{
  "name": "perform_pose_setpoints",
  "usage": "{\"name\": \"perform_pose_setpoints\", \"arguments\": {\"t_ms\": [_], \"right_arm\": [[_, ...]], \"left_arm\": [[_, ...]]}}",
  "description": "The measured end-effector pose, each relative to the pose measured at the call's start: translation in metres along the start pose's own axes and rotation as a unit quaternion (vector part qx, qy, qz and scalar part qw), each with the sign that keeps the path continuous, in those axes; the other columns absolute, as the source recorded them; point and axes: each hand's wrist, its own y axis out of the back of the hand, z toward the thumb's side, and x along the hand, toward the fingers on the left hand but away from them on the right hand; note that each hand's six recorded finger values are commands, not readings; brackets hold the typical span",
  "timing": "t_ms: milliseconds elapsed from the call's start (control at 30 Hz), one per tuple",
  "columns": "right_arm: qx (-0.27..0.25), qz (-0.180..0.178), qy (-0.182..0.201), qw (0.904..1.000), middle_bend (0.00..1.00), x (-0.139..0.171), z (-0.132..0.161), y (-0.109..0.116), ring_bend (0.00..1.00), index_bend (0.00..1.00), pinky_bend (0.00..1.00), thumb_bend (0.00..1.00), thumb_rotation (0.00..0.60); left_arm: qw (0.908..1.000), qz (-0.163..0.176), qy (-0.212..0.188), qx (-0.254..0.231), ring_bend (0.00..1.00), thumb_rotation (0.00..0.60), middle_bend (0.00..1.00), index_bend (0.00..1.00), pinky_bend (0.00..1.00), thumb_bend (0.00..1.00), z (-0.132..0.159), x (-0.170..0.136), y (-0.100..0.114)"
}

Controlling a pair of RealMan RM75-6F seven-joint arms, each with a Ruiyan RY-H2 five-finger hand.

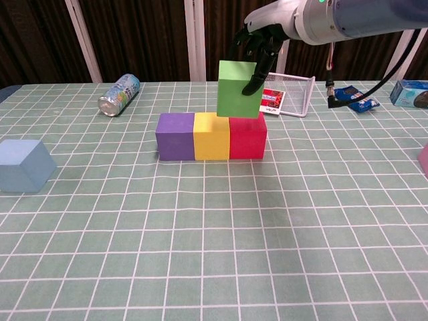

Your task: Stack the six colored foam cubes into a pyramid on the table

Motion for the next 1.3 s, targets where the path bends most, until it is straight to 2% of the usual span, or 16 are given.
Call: {"name": "perform_pose_setpoints", "arguments": {"t_ms": [667, 1300], "right_arm": [[-0.019, 0.013, 0.016, 0.9996, 0.39, -0.019, -0.012, -0.012, 0.37, 0.22, 0.00, 0.27, 0.600], [-0.027, 0.015, 0.018, 0.9994, 0.39, -0.031, -0.011, -0.023, 0.37, 0.22, 0.00, 0.27, 0.600]], "left_arm": [[0.9999, 0.000, 0.010, 0.008, 0.00, 0.600, 0.00, 0.00, 0.01, 0.01, -0.004, 0.003, -0.003], [0.9998, 0.000, 0.018, 0.012, 0.00, 0.600, 0.00, 0.00, 0.01, 0.01, -0.009, 0.006, -0.004]]}}
